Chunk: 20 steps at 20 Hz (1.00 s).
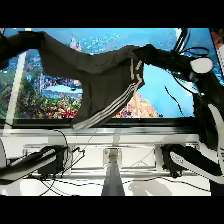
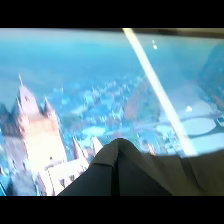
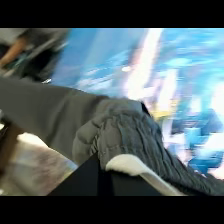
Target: Fold the clothes and pants, and hang the long-sleeved shirts on hangers.
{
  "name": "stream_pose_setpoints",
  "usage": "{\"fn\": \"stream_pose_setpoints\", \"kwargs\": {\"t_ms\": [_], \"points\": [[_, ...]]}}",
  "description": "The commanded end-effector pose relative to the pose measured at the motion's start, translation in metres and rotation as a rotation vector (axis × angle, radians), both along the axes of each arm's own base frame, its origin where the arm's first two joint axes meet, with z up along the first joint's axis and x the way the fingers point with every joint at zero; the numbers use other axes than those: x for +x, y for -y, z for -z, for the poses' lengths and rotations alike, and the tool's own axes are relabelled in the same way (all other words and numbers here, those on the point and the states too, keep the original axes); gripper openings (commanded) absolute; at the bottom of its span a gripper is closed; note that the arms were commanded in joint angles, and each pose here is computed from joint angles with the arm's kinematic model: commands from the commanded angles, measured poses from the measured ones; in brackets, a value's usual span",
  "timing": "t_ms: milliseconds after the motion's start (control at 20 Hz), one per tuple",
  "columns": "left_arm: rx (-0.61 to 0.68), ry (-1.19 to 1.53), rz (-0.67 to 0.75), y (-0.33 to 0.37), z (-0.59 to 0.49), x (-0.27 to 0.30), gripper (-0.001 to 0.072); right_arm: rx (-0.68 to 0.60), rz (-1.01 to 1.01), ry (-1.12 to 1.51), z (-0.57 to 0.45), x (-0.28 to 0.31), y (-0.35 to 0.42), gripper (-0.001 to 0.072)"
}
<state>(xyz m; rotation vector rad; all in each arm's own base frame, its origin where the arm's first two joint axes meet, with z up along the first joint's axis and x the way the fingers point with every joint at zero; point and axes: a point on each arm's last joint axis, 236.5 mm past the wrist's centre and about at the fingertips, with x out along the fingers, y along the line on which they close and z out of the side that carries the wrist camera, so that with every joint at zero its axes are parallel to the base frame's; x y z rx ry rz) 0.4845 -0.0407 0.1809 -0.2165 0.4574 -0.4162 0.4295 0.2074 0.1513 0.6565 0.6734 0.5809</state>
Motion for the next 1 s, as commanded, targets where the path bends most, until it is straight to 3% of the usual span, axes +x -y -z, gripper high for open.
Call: {"fn": "stream_pose_setpoints", "kwargs": {"t_ms": [0,200,350,550,800,850,900,950], "points": [[-0.024,-0.188,0.088,0.022,0.043,-0.018,0.0008,-0.094,0.077,-0.063,0.049,0.024,0.035,0.0023],[0.032,-0.481,0.27,0.041,0.062,-0.109,0.0008,-0.152,0.03,-0.162,0.071,0.006,0.072,0.0023],[0.087,-0.73,0.342,0.045,0.087,-0.165,0.0009,-0.278,-0.016,-0.315,0.107,-0.024,0.106,0.0023],[0.102,-0.94,0.35,0.053,0.144,-0.205,0.0009,-0.499,-0.216,-0.59,0.155,-0.102,0.136,0.0022],[0.07,-0.92,0.188,0.049,0.22,-0.185,0.0011,-0.515,-0.33,-0.758,0.196,-0.143,0.139,0.0037],[0.058,-0.913,0.175,0.049,0.224,-0.179,0.0026,-0.527,-0.304,-0.731,0.202,-0.135,0.141,0.0294],[0.024,-0.912,0.173,0.055,0.223,-0.176,0.0171,-0.536,-0.251,-0.687,0.205,-0.119,0.145,0.0597],[-0.011,-0.909,0.175,0.06,0.221,-0.174,0.0441,-0.532,-0.184,-0.654,0.205,-0.103,0.148,0.0646]]}}
